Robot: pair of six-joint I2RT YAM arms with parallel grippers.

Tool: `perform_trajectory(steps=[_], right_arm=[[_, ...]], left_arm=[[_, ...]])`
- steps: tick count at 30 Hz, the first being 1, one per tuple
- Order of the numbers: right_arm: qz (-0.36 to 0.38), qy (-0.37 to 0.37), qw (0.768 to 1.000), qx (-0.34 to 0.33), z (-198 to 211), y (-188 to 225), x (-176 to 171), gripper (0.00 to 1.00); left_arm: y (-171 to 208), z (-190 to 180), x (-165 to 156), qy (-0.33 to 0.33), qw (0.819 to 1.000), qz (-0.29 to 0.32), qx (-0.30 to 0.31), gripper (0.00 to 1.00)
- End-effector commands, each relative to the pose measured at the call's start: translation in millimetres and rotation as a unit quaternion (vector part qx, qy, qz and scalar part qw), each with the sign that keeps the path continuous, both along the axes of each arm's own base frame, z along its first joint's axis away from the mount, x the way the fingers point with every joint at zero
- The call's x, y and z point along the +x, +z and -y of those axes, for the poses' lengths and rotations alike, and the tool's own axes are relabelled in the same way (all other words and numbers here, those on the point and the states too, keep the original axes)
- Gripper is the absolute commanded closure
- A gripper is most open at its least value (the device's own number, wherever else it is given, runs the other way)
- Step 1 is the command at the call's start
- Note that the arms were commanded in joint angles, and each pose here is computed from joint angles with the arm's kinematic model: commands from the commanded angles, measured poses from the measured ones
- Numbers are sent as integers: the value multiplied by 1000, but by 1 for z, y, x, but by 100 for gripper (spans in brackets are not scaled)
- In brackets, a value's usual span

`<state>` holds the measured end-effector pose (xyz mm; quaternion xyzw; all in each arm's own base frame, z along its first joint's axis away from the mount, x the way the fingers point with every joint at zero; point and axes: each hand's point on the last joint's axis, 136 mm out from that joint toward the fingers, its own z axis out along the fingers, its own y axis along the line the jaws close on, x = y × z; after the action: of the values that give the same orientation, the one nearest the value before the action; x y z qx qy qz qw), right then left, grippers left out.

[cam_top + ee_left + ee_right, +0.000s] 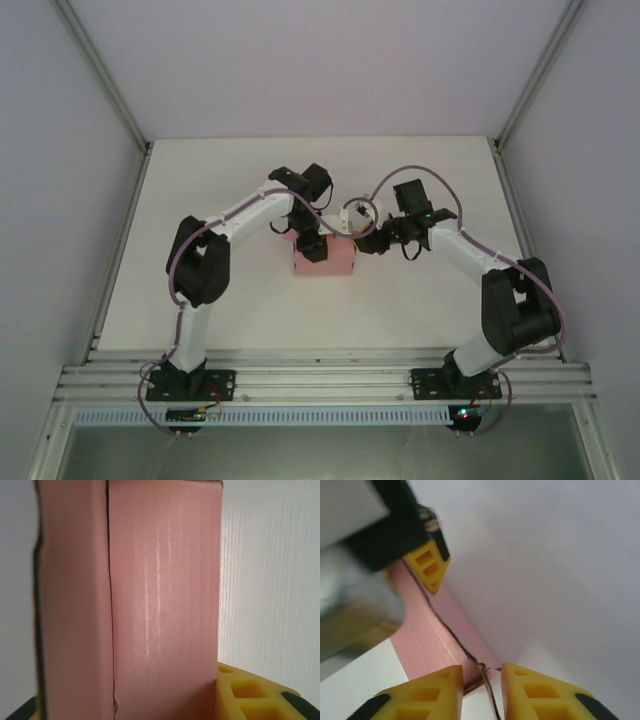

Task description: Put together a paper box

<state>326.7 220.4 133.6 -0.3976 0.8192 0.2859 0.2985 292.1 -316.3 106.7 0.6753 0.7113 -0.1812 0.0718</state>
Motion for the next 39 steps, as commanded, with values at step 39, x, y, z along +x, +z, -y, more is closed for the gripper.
perform_trajectory(steps=[39], right_arm=[[-27, -235, 970, 51, -18, -25, -39, 100]], left_arm=[[4, 25, 17, 104, 992, 53, -40, 67]])
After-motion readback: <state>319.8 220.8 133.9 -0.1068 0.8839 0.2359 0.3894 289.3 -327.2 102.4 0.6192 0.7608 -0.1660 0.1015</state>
